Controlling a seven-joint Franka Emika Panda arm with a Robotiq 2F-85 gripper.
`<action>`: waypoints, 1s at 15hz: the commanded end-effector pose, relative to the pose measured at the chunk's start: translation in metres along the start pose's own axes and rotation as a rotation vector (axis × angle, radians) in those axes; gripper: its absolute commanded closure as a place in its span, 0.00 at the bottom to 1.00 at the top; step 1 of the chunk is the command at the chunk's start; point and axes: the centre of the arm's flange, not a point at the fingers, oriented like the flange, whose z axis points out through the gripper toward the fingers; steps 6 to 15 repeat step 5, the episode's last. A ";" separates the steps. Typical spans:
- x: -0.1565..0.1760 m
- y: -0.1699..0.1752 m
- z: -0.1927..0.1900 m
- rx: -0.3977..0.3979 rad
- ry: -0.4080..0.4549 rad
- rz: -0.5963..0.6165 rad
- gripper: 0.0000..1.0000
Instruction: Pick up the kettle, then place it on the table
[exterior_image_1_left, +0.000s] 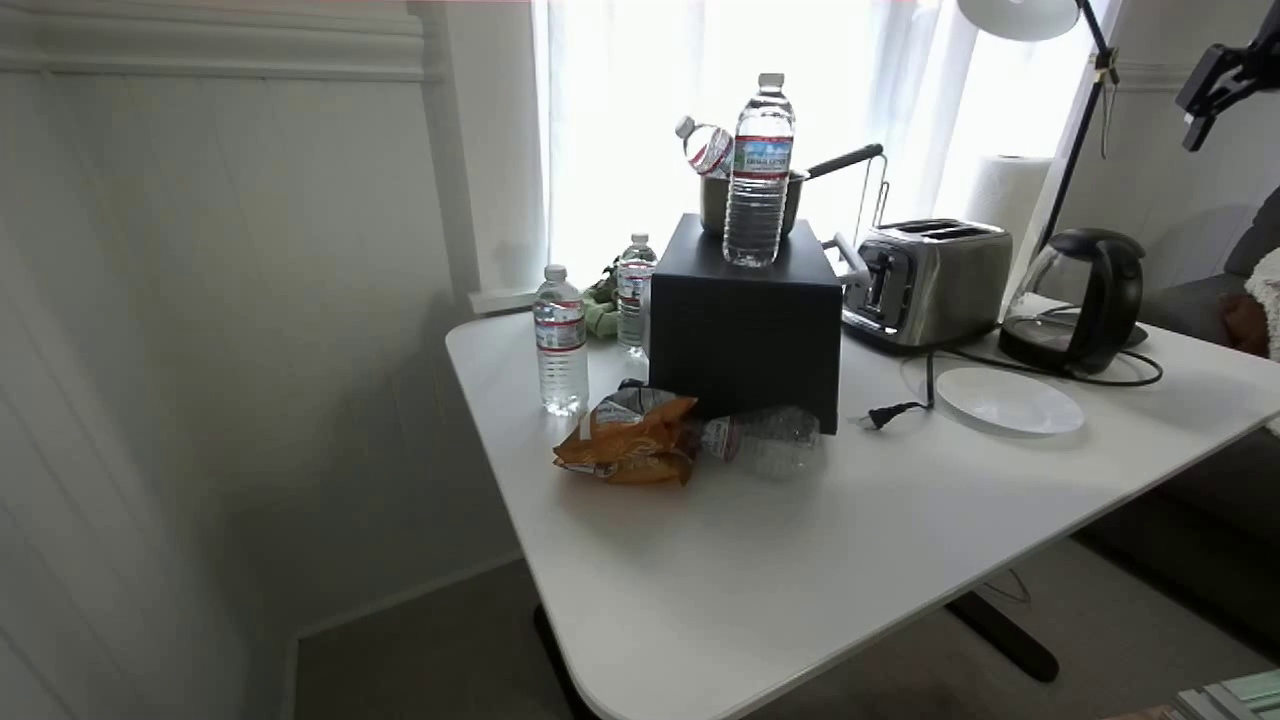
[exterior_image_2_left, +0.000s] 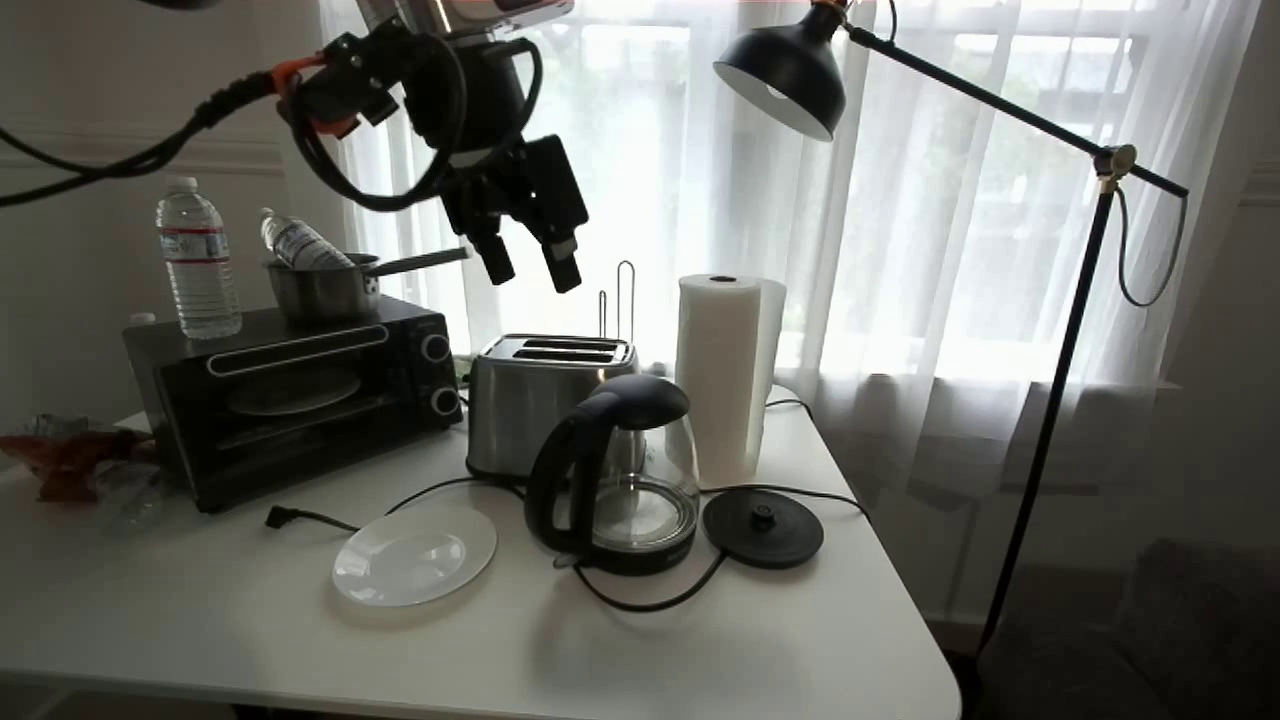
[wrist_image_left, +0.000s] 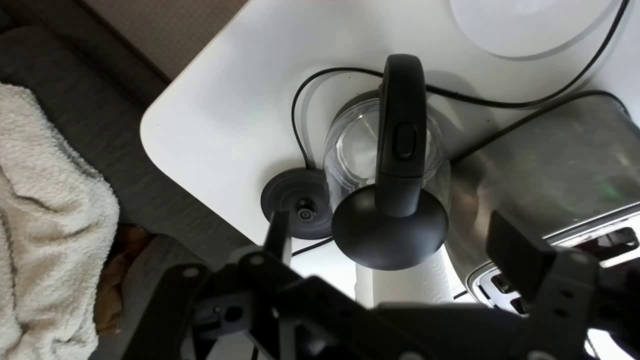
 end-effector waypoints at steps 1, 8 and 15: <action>0.000 0.001 0.000 0.000 0.000 -0.014 0.00; 0.001 0.002 0.002 -0.002 -0.003 -0.028 0.00; 0.001 0.002 0.002 -0.002 -0.003 -0.028 0.00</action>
